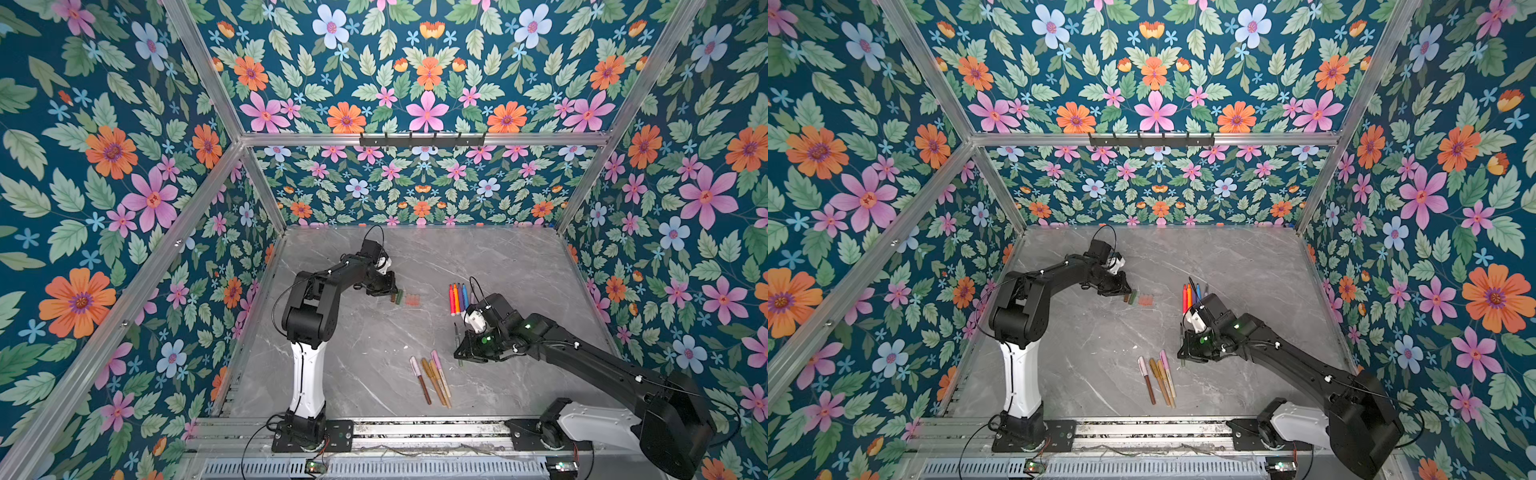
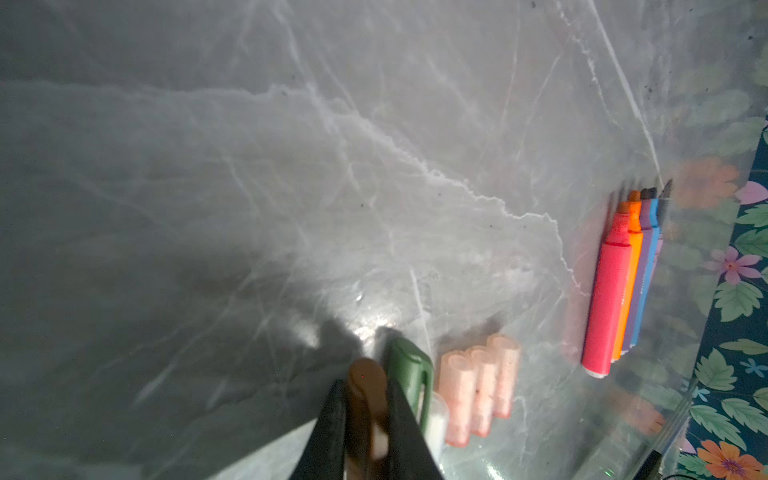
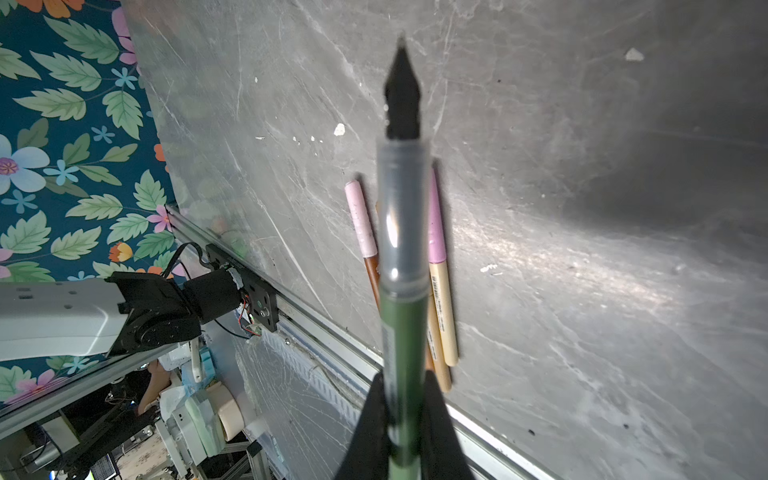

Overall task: Open the pen caps
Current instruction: 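Carry the brown cap to the other caps with the left gripper and release it, then lay the uncapped green pen beside the pink pen with the right gripper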

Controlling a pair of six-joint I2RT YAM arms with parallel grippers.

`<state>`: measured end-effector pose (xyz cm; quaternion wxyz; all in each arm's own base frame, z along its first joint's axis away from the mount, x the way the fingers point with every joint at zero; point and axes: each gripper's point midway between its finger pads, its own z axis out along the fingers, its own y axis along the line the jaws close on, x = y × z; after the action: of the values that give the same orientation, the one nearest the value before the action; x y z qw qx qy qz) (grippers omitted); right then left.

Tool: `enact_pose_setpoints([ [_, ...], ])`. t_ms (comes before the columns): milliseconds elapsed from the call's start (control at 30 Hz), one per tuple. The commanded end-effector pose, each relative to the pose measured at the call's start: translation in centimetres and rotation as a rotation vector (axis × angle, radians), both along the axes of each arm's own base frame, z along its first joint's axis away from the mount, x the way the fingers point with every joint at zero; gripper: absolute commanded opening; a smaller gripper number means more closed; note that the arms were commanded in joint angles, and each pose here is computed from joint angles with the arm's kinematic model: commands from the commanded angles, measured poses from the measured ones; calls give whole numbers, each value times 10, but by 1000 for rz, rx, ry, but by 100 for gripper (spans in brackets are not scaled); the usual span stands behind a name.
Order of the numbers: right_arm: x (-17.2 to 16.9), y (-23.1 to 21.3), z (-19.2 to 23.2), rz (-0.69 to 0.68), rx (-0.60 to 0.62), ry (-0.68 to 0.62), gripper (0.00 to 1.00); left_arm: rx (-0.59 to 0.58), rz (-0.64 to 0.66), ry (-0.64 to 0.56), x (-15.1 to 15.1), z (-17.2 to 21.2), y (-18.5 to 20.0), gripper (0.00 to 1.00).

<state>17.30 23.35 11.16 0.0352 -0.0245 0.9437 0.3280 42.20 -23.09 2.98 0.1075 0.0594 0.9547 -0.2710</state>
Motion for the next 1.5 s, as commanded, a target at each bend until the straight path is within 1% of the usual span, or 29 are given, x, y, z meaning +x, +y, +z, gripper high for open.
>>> enact_pose_setpoints([
  [0,1,0,0,8,-1,-12,0,-12,-5,2,0,0,-3,22],
  [100,1,0,0,7,-3,-11,0,-13,-5,4,0,-1,-3,28],
  [167,1,0,-1,7,-5,-10,0,-11,-7,6,0,-2,-3,30],
  [500,2,1,1,9,-4,-12,0,-19,-6,1,1,1,-4,31],
  [700,6,6,8,7,22,-20,0,-2,-1,-27,7,16,0,33],
  [800,16,2,12,5,17,-32,0,-1,3,-41,13,29,3,34],
  [967,52,-16,20,-77,62,-52,0,-12,21,-81,19,60,16,35],
  [1133,107,-51,9,-180,21,-75,0,-33,45,-133,9,96,33,35],
  [1233,140,-73,-7,-230,-45,-69,0,-38,47,-171,-8,119,41,35],
  [1333,168,-89,-19,-265,-90,-65,0,-14,34,-201,-32,136,51,35],
  [1467,194,-102,-39,-226,-205,-80,0,0,22,-213,-70,146,64,35],
])
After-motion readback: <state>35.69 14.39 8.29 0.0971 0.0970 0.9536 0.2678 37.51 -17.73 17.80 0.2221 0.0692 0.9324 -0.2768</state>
